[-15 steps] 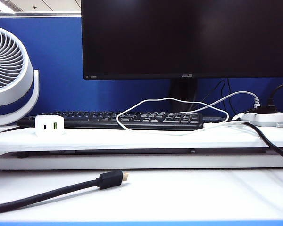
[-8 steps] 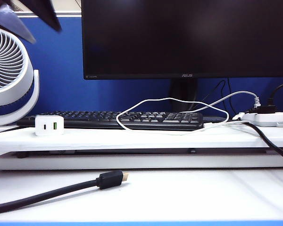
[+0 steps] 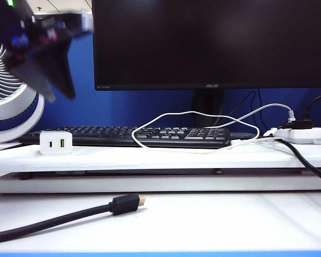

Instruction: Pick up the Type-C charging cable and the charging base, insert one end of the Type-C charger into the corresponding slot on the base, and finally place the plugged-in charger back on the table.

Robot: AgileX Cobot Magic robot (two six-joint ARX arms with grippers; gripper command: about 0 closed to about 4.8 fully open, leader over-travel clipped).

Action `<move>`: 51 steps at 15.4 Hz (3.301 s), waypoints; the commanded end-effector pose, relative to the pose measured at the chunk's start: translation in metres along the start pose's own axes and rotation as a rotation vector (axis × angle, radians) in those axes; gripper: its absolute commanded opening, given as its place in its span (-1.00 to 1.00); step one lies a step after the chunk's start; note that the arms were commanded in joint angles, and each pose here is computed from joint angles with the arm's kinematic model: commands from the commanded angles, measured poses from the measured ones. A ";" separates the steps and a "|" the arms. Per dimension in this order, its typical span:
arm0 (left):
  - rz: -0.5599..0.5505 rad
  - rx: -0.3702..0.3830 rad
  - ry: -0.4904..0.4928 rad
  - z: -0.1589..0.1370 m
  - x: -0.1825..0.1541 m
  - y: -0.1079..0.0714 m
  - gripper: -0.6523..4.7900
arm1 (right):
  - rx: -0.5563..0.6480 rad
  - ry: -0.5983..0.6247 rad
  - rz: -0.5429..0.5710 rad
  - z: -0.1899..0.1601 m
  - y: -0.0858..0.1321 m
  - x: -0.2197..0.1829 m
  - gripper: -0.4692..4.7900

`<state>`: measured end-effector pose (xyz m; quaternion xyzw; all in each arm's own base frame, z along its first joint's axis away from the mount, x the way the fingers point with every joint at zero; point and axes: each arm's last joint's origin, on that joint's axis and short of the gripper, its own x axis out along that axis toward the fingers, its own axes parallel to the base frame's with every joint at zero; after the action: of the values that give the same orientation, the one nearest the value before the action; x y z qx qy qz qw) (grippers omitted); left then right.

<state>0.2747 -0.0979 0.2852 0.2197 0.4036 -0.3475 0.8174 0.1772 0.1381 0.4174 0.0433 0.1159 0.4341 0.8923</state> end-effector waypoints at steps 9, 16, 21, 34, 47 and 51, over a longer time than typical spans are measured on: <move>0.003 -0.012 0.176 -0.009 0.050 0.012 1.00 | 0.004 0.026 -0.002 -0.001 0.000 -0.002 -0.83; 0.007 -0.112 0.188 -0.010 0.051 0.011 0.21 | 0.004 0.026 -0.003 -0.001 0.001 -0.002 -0.83; 0.027 -0.768 0.230 -0.014 0.050 0.008 0.21 | 0.004 0.025 -0.002 -0.001 0.001 -0.002 -0.83; -0.085 -0.385 0.116 0.029 0.006 0.015 1.00 | 0.005 0.028 0.001 -0.001 0.001 -0.002 -0.83; -0.312 0.412 0.103 0.026 0.006 0.010 1.00 | 0.006 0.029 0.000 -0.002 0.001 -0.002 -0.83; -0.325 0.410 0.129 0.026 0.041 0.020 1.00 | 0.006 0.031 0.001 -0.002 0.001 -0.002 -0.83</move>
<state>0.3173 -0.1164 0.2716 0.3324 0.4065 -0.5347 0.6621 0.1763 0.1375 0.4126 0.0389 0.1410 0.4313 0.8903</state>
